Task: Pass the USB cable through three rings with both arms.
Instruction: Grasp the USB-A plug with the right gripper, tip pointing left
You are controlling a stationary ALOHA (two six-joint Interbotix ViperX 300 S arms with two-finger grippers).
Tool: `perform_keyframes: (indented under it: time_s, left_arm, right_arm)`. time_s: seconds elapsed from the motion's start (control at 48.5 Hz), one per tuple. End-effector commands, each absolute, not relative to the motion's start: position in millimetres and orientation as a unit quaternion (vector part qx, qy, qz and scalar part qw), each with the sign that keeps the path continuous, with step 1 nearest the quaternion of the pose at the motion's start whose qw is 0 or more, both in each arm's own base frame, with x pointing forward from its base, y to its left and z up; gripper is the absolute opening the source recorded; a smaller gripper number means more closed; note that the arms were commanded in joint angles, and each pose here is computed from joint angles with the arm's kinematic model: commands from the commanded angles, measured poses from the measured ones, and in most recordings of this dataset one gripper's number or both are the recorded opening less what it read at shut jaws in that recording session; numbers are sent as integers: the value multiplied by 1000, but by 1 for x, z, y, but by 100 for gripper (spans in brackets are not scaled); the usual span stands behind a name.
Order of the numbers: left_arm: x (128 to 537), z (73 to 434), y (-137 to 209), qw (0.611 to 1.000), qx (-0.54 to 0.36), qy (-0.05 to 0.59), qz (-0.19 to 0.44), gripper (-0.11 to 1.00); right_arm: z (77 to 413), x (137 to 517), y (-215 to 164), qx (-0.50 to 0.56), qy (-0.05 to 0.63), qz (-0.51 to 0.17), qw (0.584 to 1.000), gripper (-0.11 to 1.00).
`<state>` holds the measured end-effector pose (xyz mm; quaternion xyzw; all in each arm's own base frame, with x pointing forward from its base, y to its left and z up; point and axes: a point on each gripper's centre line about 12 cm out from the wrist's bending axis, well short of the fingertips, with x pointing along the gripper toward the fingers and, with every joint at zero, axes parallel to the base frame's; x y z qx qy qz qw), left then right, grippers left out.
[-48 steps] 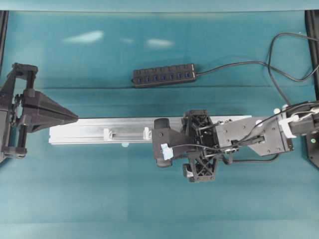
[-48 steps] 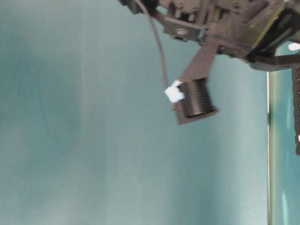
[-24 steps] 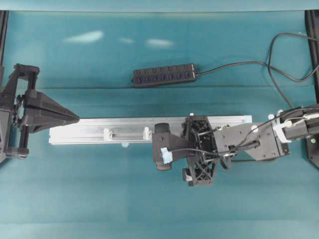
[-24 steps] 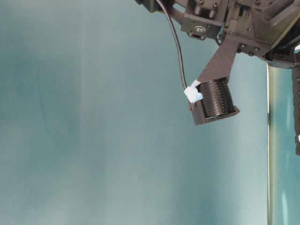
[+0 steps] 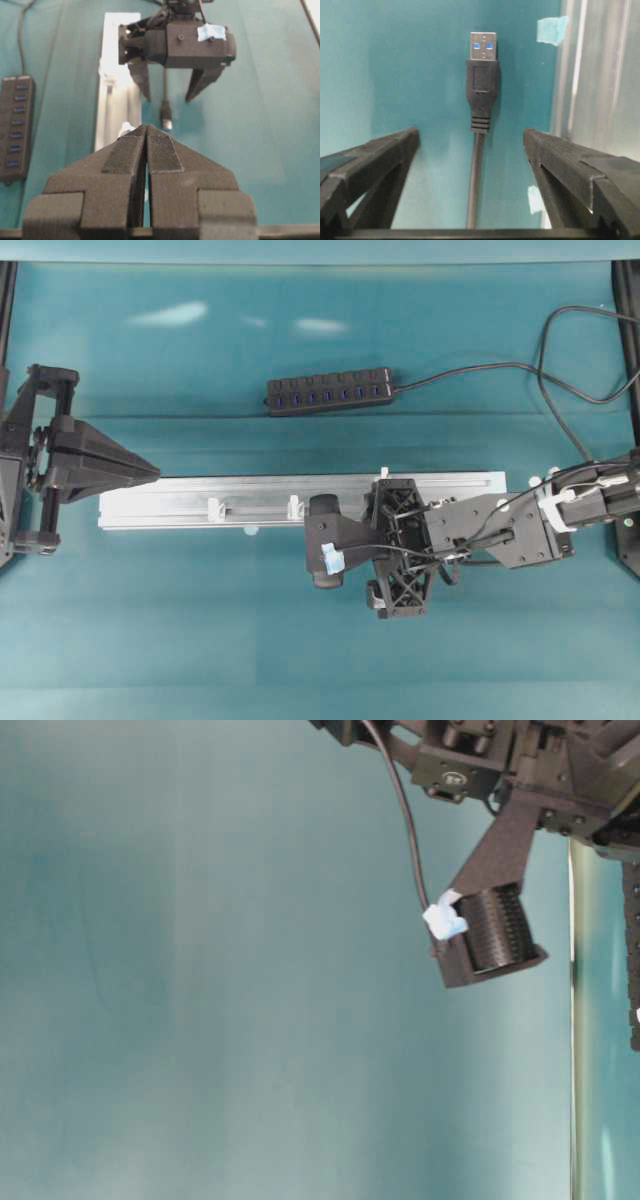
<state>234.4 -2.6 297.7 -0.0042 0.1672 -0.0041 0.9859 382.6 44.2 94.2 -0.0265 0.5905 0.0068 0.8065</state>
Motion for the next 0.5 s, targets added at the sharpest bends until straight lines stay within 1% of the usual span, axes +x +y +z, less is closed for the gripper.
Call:
perform_keyframes:
  time_s: [0.0,0.309,0.392,0.475]
  left_arm:
    - [238,310,-2,988,-4,152,-3,2]
    - [239,309,-2,988,-4,154,-3,2]
    - [238,308,-2,988,-4,155,-3,2]
    - [239,309,-2,988,-4,154,-3,2]
  right_arm:
    - [92,384,42,-22,590,2,807,77]
    - [88,383,42,-22,594,1,804,75]
    - [89,384,42,-22,594,1,804,71]
    - [89,384,42,-21,594,1,804,61]
